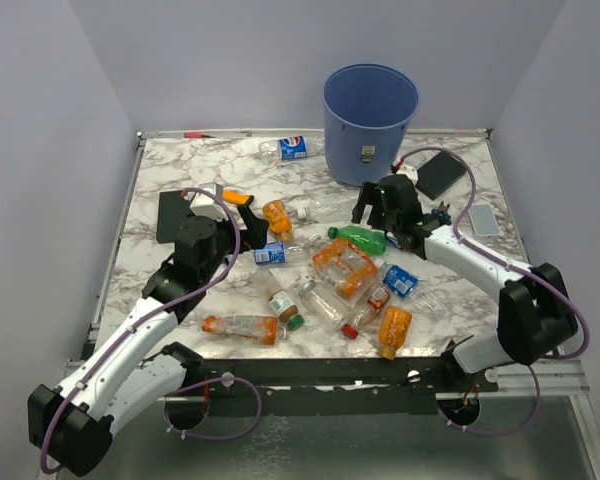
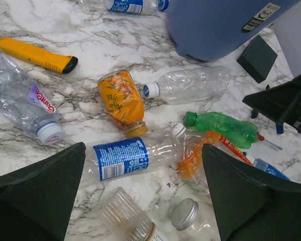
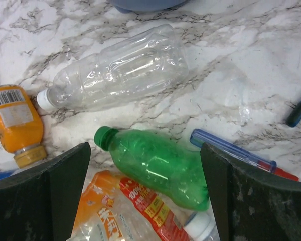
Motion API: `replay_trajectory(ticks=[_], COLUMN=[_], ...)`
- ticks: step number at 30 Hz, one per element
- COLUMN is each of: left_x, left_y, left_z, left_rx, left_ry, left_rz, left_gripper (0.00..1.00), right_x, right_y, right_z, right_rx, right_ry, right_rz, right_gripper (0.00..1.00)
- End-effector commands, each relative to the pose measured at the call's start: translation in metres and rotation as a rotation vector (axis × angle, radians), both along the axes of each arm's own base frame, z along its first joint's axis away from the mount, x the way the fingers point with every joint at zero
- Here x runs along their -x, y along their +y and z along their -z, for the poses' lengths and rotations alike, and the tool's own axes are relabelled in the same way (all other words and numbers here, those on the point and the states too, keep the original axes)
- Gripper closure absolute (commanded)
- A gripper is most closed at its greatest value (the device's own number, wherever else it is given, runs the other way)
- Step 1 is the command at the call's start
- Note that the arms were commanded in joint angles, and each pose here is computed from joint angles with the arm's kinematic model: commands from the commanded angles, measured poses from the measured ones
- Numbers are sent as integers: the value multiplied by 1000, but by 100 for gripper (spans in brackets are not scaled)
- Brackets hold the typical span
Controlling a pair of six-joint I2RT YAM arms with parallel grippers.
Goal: Put the plastic bottles in the bin
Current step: Pick up the plastic bottle at the center of the board.
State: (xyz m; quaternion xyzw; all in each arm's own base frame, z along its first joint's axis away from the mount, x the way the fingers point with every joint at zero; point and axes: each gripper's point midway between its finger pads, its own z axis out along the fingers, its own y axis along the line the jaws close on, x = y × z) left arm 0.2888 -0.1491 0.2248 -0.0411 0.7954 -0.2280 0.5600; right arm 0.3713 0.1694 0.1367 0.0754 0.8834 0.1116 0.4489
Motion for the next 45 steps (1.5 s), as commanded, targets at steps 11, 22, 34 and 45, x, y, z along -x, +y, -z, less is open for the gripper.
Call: replay_trajectory(ticks=[11, 22, 34, 45], left_x=[4, 3, 2, 0], left_y=[-5, -7, -7, 0], left_z=[-2, 0, 4, 7], left_rx=[6, 6, -4, -19], left_ry=[-20, -15, -7, -11], left_rz=[35, 43, 39, 4], left_gripper=[1, 1, 1, 1], right_x=[8, 50, 44, 44], right_y=[40, 32, 23, 32], right_z=[59, 100, 107, 3], right_rx=[-24, 38, 71, -46], right_ry=[123, 283, 280, 22], right_rz=[-229, -287, -225, -284], right_gripper=[8, 11, 33, 52])
